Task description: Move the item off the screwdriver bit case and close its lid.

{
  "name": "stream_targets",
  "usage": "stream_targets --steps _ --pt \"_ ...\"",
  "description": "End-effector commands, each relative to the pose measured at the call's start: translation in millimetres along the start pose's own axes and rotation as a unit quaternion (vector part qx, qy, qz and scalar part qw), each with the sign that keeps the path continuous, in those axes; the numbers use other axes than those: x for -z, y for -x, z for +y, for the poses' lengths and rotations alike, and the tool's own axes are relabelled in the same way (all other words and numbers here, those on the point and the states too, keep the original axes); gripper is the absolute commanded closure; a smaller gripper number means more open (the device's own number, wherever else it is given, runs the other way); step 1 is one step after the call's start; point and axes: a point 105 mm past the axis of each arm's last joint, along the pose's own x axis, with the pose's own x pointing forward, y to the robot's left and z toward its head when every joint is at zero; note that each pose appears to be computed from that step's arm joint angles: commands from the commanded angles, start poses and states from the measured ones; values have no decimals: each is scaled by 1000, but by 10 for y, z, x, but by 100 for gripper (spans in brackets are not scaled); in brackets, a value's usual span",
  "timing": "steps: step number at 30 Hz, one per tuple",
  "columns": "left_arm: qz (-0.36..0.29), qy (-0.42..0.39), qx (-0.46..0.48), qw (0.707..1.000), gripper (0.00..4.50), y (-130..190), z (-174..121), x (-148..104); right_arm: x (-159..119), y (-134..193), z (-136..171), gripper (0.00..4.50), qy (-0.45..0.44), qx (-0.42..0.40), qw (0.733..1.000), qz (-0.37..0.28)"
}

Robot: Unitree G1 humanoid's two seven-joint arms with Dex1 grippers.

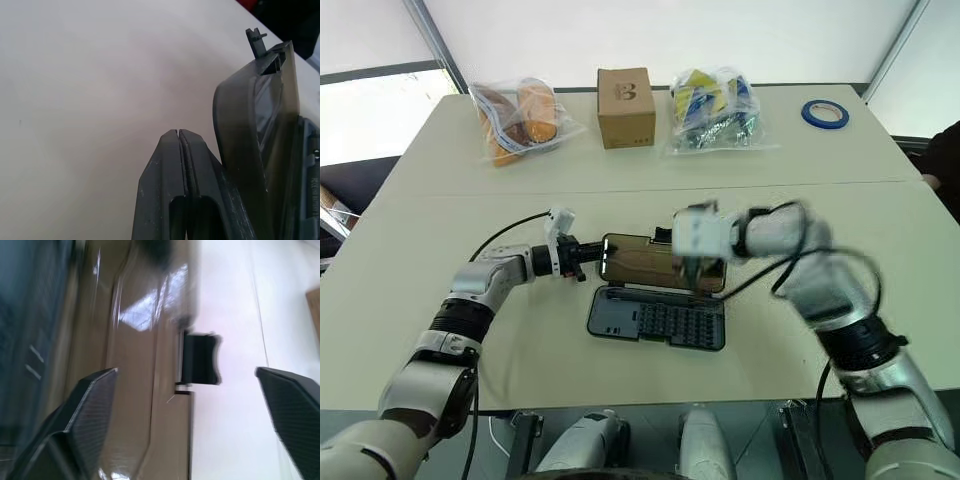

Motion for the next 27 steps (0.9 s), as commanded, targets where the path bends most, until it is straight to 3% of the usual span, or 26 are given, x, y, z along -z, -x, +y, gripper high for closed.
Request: stream_targets --steps 1,4,8,14,17,21,24,27 --pt "-32 -6 54 998 450 58 -146 -244 -479 508 -164 7 -56 16 992 -110" --pt "-19 -1 134 991 450 150 -389 -283 -515 637 -283 7 -83 61 986 -132" --pt "42 3 238 970 450 319 -749 -246 -367 642 -294 7 -98 92 985 -110" --pt "191 -55 303 932 450 536 -987 244 -193 567 -129 7 -110 78 989 -65" --pt "98 -44 263 959 450 443 -882 -182 -69 385 217 7 -94 30 995 -15" --pt "-31 -34 242 969 450 472 -906 -902 -142 166 654 7 -103 -22 994 -21" --pt "-73 -41 220 972 450 475 -890 -1135 -210 57 924 7 -140 -61 988 -39" --pt "-38 -93 176 979 450 250 -760 -997 -216 -20 1296 85 -164 -123 978 -39"
